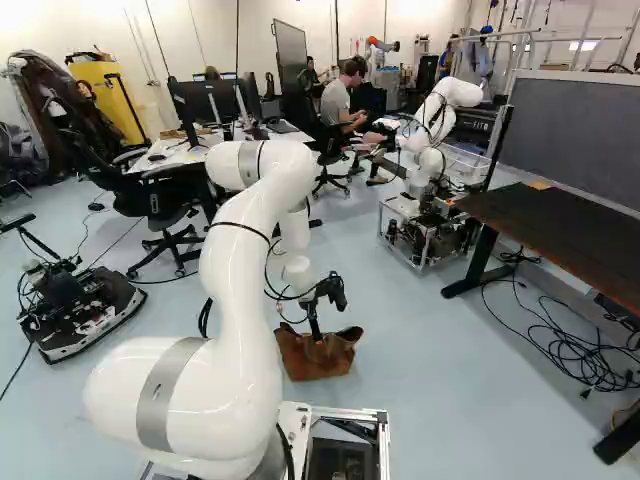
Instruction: Pick up the bag on the ground and place it on the table
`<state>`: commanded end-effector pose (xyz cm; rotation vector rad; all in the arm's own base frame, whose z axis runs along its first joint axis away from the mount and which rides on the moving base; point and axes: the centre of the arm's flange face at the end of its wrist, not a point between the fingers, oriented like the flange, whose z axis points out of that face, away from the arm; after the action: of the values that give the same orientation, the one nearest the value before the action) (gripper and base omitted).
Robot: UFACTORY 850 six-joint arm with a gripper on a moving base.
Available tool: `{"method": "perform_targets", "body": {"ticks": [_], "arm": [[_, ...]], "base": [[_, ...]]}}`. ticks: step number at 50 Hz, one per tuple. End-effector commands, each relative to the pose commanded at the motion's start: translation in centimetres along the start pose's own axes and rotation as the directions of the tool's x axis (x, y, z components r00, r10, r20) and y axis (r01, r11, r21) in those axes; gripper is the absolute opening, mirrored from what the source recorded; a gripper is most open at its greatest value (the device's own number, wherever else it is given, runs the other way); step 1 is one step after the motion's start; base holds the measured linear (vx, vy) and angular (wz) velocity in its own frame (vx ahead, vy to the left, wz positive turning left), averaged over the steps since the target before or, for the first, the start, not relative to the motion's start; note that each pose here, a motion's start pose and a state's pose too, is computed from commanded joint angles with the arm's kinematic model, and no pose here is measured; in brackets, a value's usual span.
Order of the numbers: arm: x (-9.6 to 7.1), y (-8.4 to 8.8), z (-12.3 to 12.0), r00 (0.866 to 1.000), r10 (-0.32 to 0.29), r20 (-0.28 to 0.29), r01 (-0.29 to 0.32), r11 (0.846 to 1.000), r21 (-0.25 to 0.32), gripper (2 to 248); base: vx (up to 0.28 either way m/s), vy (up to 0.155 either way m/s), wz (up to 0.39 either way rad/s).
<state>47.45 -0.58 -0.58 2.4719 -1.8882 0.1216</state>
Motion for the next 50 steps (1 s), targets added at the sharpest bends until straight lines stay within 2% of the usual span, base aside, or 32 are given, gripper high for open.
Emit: {"method": "perform_targets", "body": {"ticks": [9, 20, 50], "arm": [[-0.2, 0.0, 1.4, 0.996, 0.094, 0.010, -0.094, 0.995, -0.018, 247], [-0.3, -0.1, 3.0, 0.980, 0.197, 0.013, -0.196, 0.980, -0.035, 247], [-0.6, -0.3, 7.6, 0.976, 0.216, 0.015, -0.215, 0.975, -0.056, 247]], "base": [[0.000, 0.000, 0.000], [0.000, 0.000, 0.000], [0.000, 0.000, 0.000]]}}
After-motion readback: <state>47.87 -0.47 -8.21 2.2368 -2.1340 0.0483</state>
